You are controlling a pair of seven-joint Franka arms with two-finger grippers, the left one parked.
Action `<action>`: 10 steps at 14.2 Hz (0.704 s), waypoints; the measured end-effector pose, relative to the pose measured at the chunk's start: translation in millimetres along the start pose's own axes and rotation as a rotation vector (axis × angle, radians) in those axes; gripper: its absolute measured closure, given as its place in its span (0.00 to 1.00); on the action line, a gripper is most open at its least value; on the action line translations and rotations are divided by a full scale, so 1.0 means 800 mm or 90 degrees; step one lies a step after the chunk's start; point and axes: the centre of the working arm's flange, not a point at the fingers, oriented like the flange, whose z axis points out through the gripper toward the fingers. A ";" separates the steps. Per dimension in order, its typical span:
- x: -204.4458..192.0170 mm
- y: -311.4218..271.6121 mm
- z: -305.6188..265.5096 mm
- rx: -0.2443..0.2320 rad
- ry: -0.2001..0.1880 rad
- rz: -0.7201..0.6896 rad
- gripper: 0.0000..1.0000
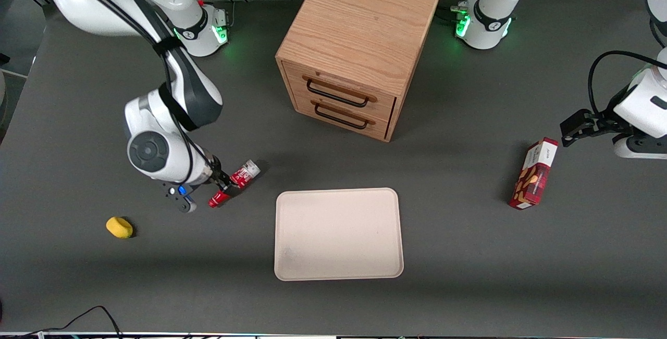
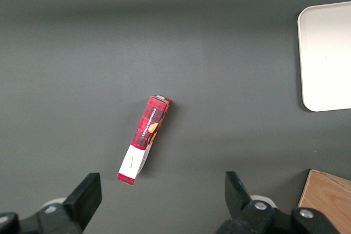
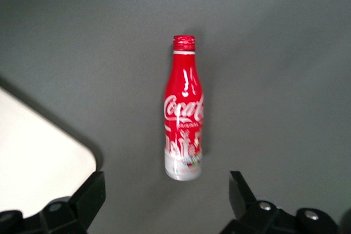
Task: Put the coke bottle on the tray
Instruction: 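Close the right gripper around the bottle's body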
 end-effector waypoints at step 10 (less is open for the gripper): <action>-0.002 0.017 0.148 -0.005 0.043 0.042 0.00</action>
